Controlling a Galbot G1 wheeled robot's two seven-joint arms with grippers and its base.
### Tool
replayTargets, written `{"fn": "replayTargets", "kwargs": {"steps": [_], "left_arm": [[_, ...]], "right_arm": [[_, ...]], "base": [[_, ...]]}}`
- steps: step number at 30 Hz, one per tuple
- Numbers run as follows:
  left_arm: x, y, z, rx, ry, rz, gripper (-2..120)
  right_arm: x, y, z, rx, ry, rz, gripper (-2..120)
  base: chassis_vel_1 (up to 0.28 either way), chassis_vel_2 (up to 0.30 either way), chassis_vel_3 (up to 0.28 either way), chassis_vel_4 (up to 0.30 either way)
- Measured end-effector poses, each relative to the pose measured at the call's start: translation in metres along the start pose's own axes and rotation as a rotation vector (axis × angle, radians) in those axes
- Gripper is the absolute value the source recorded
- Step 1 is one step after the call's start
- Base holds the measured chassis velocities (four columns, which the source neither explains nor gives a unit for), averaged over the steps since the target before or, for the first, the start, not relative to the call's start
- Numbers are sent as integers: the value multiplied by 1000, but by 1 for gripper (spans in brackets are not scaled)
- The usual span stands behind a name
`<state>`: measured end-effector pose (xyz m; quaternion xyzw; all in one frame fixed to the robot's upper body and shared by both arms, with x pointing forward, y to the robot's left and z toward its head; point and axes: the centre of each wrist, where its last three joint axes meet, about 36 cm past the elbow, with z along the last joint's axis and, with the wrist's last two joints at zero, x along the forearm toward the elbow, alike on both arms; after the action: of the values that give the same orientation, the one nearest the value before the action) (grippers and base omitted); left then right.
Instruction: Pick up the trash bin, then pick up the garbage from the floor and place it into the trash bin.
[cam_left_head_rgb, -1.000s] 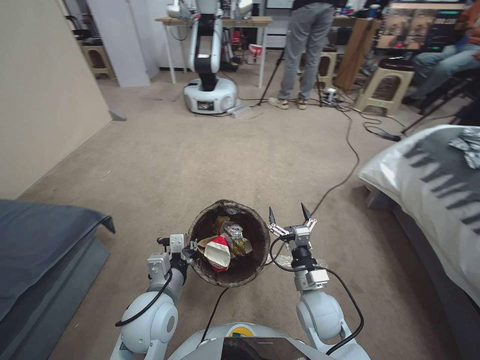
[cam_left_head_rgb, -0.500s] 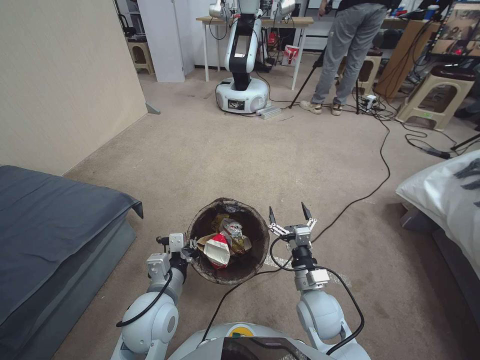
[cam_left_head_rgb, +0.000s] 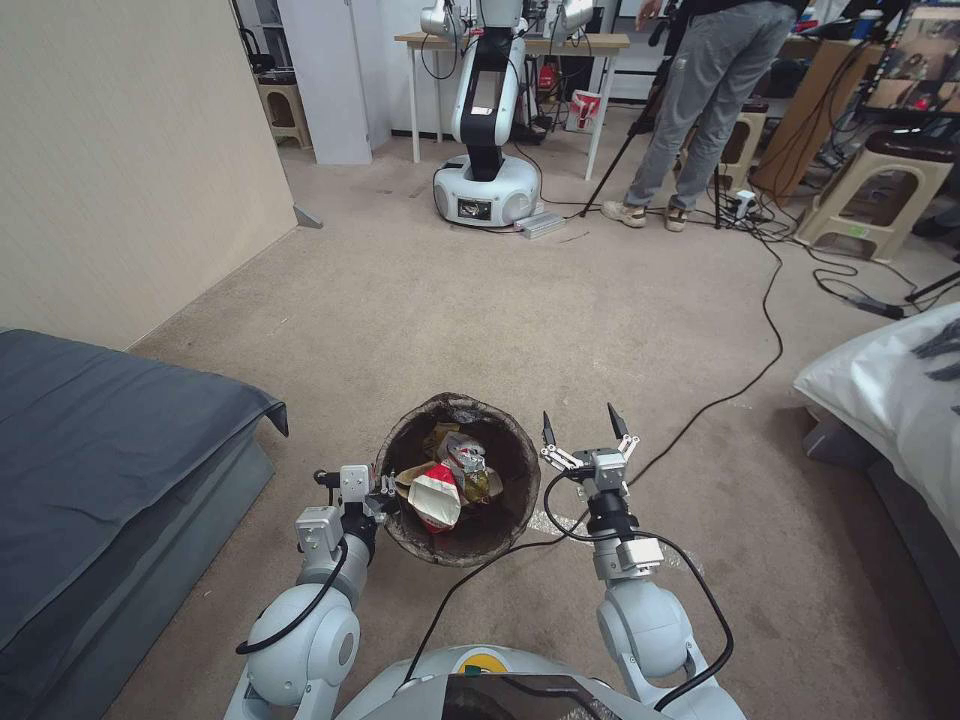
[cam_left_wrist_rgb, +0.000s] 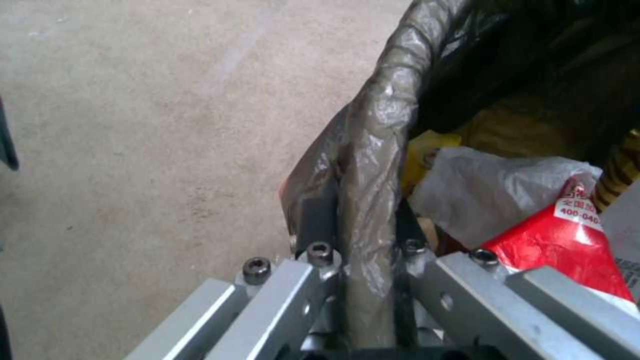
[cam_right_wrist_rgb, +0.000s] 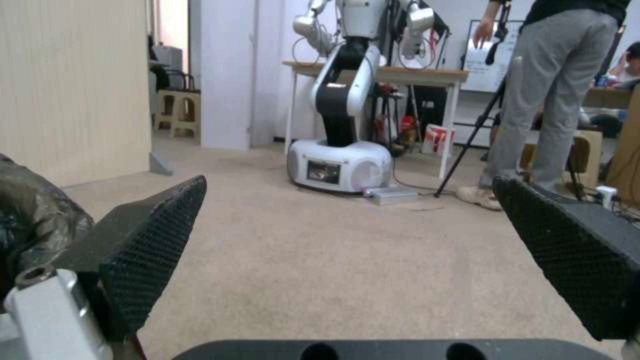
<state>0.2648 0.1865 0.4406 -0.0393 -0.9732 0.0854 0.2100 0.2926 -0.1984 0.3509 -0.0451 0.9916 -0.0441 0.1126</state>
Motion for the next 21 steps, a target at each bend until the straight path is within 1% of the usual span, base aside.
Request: {"fn": "replayTargets", "kwargs": {"steps": [5, 8, 9, 10, 11, 12, 13, 14, 19, 20, 21], "left_arm": [[-3, 1, -4, -1, -5, 12, 0], [-6, 3, -8, 13, 2, -2, 0], [-10, 4, -13, 28, 15, -28, 0], [-19, 6, -23, 63, 47, -87, 0], [-22, 7, -25, 75, 60, -101, 0], [-22, 7, -25, 75, 60, -101, 0], [-27, 9, -27, 85, 73, -122, 0], [-27, 9, -27, 86, 75, -126, 0], [-28, 9, -28, 87, 76, -130, 0], [-35, 15, -28, 93, 90, -163, 0], [-35, 15, -28, 93, 90, -163, 0]], "right_arm": [[0, -3, -1, 4, 1, 14, 100], [2, -4, 0, 5, 3, 17, 100], [2, -4, 0, 6, 4, 19, 100], [4, -4, -1, 6, 3, 22, 100], [4, -4, -1, 6, 2, 23, 100], [4, -4, -1, 6, 2, 23, 100], [4, -4, -1, 8, 1, 23, 100], [4, -4, -1, 8, 1, 22, 100], [5, -3, -1, 9, 1, 22, 100], [5, -3, 0, 11, -1, 21, 100], [5, -3, 0, 11, -1, 21, 100]], "base": [[0, 0, 0, 0], [0, 0, 0, 0], [0, 0, 0, 0], [0, 0, 0, 0], [0, 0, 0, 0], [0, 0, 0, 0], [0, 0, 0, 0], [0, 0, 0, 0], [0, 0, 0, 0], [0, 0, 0, 0], [0, 0, 0, 0]]}}
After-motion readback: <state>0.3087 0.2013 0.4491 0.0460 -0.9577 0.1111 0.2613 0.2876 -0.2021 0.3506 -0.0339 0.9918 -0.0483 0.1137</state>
